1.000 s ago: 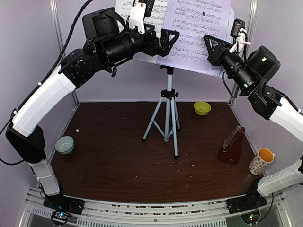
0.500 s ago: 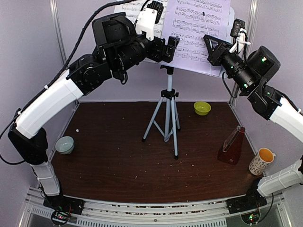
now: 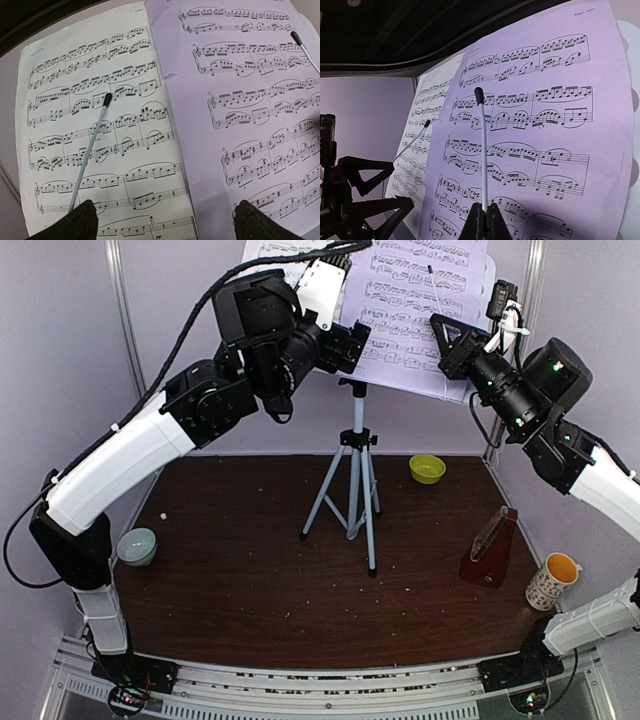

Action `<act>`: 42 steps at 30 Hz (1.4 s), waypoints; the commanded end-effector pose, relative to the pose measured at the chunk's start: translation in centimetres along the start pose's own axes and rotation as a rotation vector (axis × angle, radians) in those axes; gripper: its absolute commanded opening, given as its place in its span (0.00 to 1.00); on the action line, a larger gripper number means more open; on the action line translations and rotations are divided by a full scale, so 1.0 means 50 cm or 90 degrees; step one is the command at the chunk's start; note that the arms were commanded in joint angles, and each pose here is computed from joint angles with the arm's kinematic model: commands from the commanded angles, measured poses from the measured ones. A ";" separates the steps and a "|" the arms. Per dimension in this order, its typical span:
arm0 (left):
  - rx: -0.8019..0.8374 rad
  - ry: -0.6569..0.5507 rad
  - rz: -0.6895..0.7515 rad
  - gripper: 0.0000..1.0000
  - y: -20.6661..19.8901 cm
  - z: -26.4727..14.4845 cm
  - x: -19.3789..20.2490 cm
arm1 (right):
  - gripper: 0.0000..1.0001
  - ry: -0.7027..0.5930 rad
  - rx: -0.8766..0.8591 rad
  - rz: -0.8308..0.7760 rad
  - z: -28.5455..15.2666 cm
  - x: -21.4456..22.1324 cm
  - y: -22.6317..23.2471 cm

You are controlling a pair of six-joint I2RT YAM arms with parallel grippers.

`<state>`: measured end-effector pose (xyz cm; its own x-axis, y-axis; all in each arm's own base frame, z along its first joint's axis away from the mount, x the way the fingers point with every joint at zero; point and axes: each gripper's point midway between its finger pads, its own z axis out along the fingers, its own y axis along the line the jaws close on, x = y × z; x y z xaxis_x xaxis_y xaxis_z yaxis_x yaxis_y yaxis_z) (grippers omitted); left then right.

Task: Set up the instrument practice props

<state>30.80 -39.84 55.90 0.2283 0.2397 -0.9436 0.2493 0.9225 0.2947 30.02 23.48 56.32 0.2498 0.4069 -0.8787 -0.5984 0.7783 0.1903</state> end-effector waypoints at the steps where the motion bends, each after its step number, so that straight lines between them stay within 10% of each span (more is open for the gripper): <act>1: -0.064 -0.010 -0.016 0.98 0.058 -0.005 -0.020 | 0.00 -0.040 -0.024 0.001 -0.019 -0.048 0.016; 42: 0.024 0.001 0.013 0.97 -0.022 0.033 0.006 | 0.00 -0.038 -0.033 -0.002 -0.013 -0.043 0.021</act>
<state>32.04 -40.95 54.74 0.2128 0.2972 -0.9308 0.2613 0.9006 0.3472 29.85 23.66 56.37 0.2518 0.4046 -0.8791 -0.6087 0.7724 0.1811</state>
